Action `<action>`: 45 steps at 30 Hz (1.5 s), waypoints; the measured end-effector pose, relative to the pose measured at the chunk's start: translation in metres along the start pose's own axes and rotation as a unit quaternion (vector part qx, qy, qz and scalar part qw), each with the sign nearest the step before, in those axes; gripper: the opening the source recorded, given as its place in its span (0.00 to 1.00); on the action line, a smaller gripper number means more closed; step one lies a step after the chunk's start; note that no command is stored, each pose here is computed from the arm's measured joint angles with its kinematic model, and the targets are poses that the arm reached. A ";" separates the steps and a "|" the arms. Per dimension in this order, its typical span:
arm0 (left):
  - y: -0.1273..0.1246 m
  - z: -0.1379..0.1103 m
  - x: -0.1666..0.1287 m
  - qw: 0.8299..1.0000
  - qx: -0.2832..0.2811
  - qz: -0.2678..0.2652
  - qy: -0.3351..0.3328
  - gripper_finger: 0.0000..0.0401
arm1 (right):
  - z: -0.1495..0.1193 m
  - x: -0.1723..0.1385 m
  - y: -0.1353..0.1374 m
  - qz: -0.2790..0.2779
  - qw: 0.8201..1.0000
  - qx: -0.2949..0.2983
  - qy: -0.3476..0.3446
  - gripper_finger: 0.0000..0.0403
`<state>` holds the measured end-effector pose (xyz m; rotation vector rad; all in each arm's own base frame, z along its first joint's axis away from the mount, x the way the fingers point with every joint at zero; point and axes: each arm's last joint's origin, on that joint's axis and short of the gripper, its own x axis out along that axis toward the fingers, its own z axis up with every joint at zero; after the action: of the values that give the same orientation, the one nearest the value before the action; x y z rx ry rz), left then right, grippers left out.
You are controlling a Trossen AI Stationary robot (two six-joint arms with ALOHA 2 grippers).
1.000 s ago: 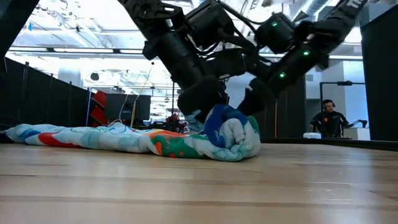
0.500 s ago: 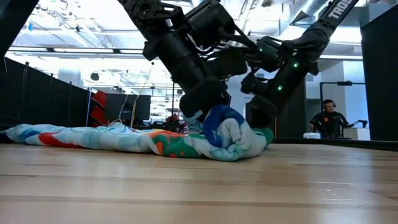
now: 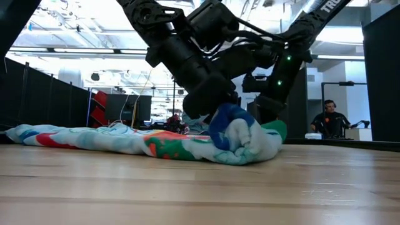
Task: Roll towel
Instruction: Roll the multicolor dinosaur print towel
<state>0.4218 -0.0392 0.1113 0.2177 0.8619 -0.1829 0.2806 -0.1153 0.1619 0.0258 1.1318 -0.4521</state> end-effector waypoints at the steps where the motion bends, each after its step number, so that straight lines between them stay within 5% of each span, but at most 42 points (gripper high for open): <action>1: -0.001 -0.001 0.003 1.000 -0.004 -0.007 -0.004 0.53 | 0.001 -0.003 0.001 0.008 1.000 -0.001 -0.001 0.01; 11: -0.001 0.001 0.010 0.999 -0.005 -0.016 -0.040 0.53 | 0.011 -0.023 0.035 0.110 0.994 -0.008 0.023 0.00; 22: -0.004 0.002 0.024 0.996 -0.006 -0.019 -0.083 0.53 | -0.002 0.009 0.047 0.115 0.988 -0.015 0.105 0.00; 28: -0.006 0.003 0.024 0.996 -0.011 -0.020 -0.083 0.53 | -0.006 0.023 0.038 0.112 0.984 -0.002 0.137 0.00; 45: -0.008 0.003 0.024 0.996 -0.016 -0.027 -0.085 0.53 | -0.005 0.004 -0.018 0.026 0.967 -0.012 0.252 0.00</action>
<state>0.4372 -0.0496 0.0941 0.1461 0.7020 -0.2345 0.2712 -0.1320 0.1596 0.1559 1.6336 -0.3936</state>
